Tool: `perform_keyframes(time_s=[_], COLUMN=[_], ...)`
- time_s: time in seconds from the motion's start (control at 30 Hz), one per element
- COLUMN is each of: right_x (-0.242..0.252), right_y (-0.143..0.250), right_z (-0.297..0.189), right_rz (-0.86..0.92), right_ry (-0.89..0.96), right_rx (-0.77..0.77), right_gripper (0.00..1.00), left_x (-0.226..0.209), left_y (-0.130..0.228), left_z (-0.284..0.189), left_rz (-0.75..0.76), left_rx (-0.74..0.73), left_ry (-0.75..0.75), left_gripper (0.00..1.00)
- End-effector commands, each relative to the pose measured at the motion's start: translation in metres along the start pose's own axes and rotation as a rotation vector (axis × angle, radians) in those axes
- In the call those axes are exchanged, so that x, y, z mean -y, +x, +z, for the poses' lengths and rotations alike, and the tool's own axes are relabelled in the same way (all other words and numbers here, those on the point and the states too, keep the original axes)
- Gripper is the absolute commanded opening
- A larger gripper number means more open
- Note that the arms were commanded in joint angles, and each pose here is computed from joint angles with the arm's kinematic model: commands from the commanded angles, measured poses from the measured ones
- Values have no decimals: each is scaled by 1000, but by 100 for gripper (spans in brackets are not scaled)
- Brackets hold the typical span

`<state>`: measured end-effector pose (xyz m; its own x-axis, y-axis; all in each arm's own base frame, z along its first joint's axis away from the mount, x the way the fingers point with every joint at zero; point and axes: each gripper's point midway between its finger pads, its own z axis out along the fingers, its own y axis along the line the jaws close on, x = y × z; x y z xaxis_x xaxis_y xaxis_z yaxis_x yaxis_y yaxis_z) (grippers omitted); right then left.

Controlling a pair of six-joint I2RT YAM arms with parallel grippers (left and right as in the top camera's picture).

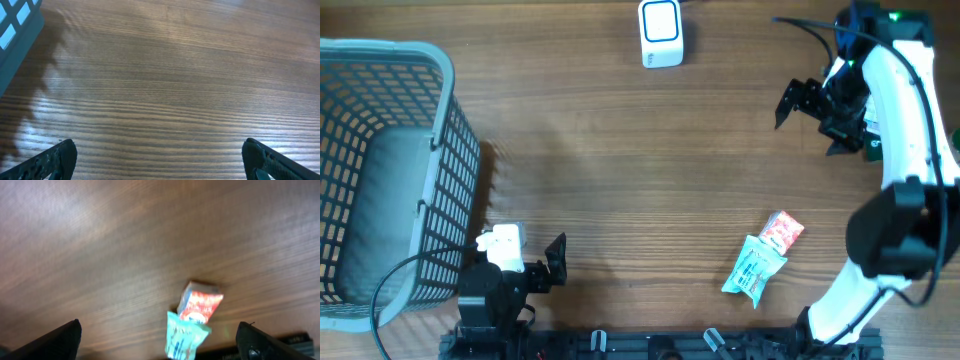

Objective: Scan the item barcode
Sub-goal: 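Reach the right gripper down and grasp the red-white snack pack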

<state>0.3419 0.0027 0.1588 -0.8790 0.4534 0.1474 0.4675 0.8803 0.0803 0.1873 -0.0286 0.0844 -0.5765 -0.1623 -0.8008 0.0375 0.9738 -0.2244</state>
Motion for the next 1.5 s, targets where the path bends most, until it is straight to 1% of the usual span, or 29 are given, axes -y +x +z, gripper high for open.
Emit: perform_keyframes(time_s=[0.0,0.1,0.17,0.23,0.27,0.33,0.4,0.5,0.53,0.6,0.67,0.73,0.83,0.93,1.1,1.3,1.37,1.47], right_x=[8,29,46,50,52,53,53,50,50,51,51,52,54,55,49,61,62,64], right_y=[42,83,110,118,120,119,113,107,105,99,91,87,85,83,65,54,56,61], right_z=[-60,-87,-97,-92,-84,-64,-24,34,51,77,99,117,140,148,135,131,131,132], right_rz=[-8,-21,-29,-5,35,56,46,47,55,71,80,82,94,96,79,85,85,84], right_ry=[-65,-91,-128,-174,-207,-242,-250,-228,-206,-151,-97,-60,-19,-9,-18,61,63,72], right_rx=[179,319,472,544,576,606,580,451,398,289,192,122,45,29,90,145,138,116], right_gripper=[100,100,100,100,100,100,100,98,96,85,79,78,75,74,74,73,69,66], left_x=[0,0,0,0,0,0,0,0,0,0,0,0,0,0,0,0,0,0], left_y=[0,0,0,0,0,0,0,0,0,0,0,0,0,0,0,0,0,0], left_z=[0,0,0,0,0,0,0,0,0,0,0,0,0,0,0,0,0,0], left_rz=[-7,-7,-7,-7,-7,-7,-7,-7,-7,-7,-7,-7,-7,-7,-7,-7,-7,-7], left_rx=[4,4,4,4,4,4,4,4,4,4,4,4,4,4,4,4,4,4], left_ry=[1,1,1,1,1,1,1,1,1,1,1,1,1,1,1,1,1,1], left_gripper=[100,100,100,100,100,100,100,100,100,100,100,100,100,100,100,100,100,100])
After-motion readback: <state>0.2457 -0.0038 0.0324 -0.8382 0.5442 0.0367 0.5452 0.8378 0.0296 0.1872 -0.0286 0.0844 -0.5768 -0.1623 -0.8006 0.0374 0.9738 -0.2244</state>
